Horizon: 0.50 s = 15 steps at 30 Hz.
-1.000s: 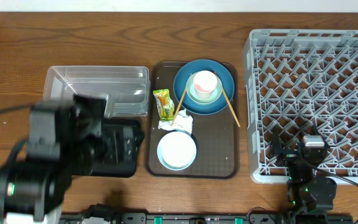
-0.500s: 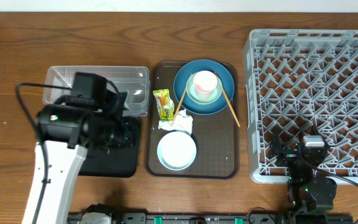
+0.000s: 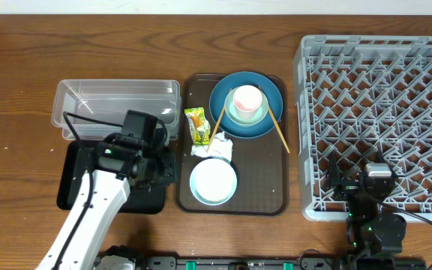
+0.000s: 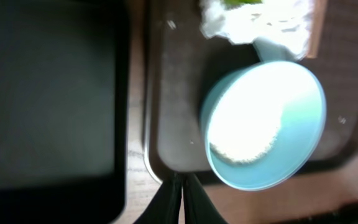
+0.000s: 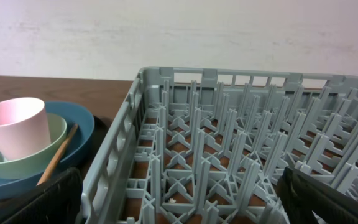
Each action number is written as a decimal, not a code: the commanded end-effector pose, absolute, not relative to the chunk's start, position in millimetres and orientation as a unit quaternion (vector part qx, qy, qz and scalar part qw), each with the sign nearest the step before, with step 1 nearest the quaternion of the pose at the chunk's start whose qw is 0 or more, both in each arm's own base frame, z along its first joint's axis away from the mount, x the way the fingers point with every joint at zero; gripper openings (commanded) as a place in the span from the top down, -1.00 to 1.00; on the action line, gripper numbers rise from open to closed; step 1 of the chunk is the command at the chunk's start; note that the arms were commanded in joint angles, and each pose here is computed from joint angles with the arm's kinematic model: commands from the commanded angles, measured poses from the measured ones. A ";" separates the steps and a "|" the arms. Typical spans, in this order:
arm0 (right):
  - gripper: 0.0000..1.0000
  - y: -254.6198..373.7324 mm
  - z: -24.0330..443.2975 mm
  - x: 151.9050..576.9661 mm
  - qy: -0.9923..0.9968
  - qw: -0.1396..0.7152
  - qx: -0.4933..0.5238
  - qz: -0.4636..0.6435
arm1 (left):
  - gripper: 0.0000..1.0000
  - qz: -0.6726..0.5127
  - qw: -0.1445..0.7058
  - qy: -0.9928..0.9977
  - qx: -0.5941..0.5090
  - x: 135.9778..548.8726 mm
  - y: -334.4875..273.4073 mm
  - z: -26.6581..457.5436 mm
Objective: Sort waste into correct bins and load items into the dishwasher rack
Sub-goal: 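Lower the left gripper and grasp the rim of the light-blue rice bowl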
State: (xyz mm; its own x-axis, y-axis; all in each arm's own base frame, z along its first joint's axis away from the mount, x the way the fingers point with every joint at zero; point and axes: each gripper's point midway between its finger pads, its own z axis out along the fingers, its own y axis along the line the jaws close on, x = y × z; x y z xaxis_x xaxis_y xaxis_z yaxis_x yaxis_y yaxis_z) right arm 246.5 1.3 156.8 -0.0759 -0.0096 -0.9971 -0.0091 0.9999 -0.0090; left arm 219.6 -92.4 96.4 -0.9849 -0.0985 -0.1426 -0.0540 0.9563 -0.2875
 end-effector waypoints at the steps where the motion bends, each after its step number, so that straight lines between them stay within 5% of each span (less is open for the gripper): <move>1: -0.98 4.8 155.7 246.3 0.734 0.679 -0.006 0.009 | 0.86 -0.104 0.085 0.988 -0.075 224.4 -79.9 80.3; 15: -0.98 4.8 155.7 246.3 0.734 0.679 -0.006 0.009 | 0.86 -0.094 0.067 0.993 -0.015 226.2 -108.2 53.9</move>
